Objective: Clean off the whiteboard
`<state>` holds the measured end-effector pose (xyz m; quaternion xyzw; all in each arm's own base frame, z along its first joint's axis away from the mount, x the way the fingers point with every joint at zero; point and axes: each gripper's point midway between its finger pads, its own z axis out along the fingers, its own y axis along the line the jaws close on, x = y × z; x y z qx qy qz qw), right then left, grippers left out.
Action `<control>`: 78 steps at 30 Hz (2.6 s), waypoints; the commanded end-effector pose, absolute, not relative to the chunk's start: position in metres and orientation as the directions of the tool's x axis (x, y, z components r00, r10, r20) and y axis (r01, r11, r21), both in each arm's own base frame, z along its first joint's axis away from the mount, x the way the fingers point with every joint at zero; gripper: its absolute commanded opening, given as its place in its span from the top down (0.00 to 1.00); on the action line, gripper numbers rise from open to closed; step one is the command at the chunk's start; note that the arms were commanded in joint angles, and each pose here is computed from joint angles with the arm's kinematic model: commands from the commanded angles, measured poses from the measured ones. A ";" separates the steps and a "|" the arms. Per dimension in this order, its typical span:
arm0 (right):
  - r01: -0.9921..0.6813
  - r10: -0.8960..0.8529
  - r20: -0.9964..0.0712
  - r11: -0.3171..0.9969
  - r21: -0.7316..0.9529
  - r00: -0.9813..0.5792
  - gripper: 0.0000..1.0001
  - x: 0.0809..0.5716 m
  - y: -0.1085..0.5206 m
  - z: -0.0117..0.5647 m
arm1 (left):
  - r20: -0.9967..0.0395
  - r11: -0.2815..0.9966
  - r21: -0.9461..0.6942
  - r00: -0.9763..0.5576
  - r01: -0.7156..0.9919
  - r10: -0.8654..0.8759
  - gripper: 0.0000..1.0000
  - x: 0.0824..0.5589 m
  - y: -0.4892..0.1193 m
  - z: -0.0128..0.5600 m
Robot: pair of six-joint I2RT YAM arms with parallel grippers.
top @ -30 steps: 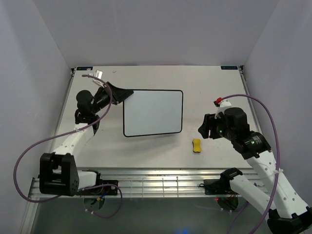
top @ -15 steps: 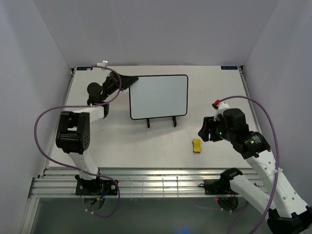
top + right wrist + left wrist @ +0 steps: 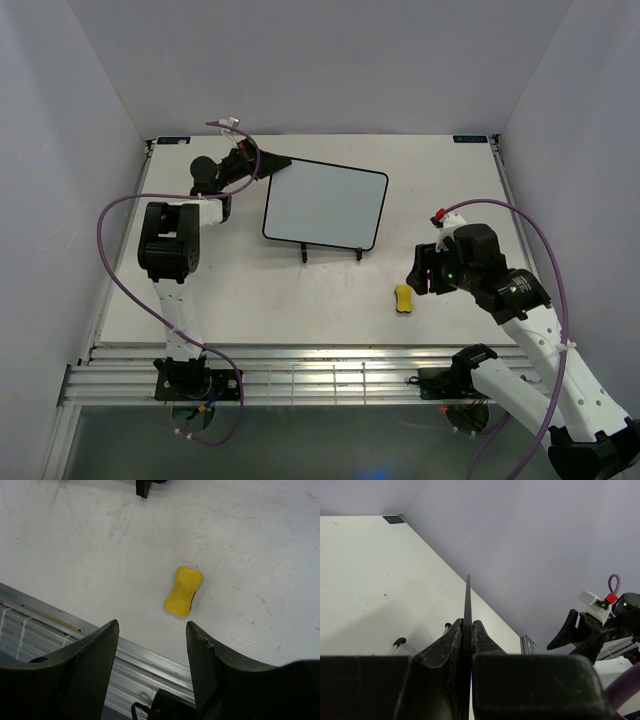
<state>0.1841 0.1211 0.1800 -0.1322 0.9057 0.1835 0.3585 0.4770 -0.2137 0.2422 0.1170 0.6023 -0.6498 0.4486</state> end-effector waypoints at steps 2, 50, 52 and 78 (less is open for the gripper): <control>-0.385 -0.130 -0.690 0.894 0.228 -0.712 0.38 0.184 0.121 0.176 | -0.804 0.098 -0.456 -0.362 0.884 -0.472 1.00 0.458 -0.206 0.302; -0.470 -0.177 -0.686 0.841 0.267 -0.706 0.38 0.173 0.133 0.167 | -0.940 0.208 0.095 0.157 0.973 -0.304 1.00 0.449 -0.213 0.282; -0.476 -0.181 -0.687 0.838 0.268 -0.704 0.38 0.173 0.134 0.167 | -0.943 0.188 0.105 0.157 0.977 -0.293 1.00 0.449 -0.216 0.279; -0.513 -0.196 -0.692 0.809 0.286 -0.695 0.39 0.176 0.143 0.183 | -0.959 0.157 0.155 0.187 0.975 -0.215 1.00 0.481 -0.219 0.215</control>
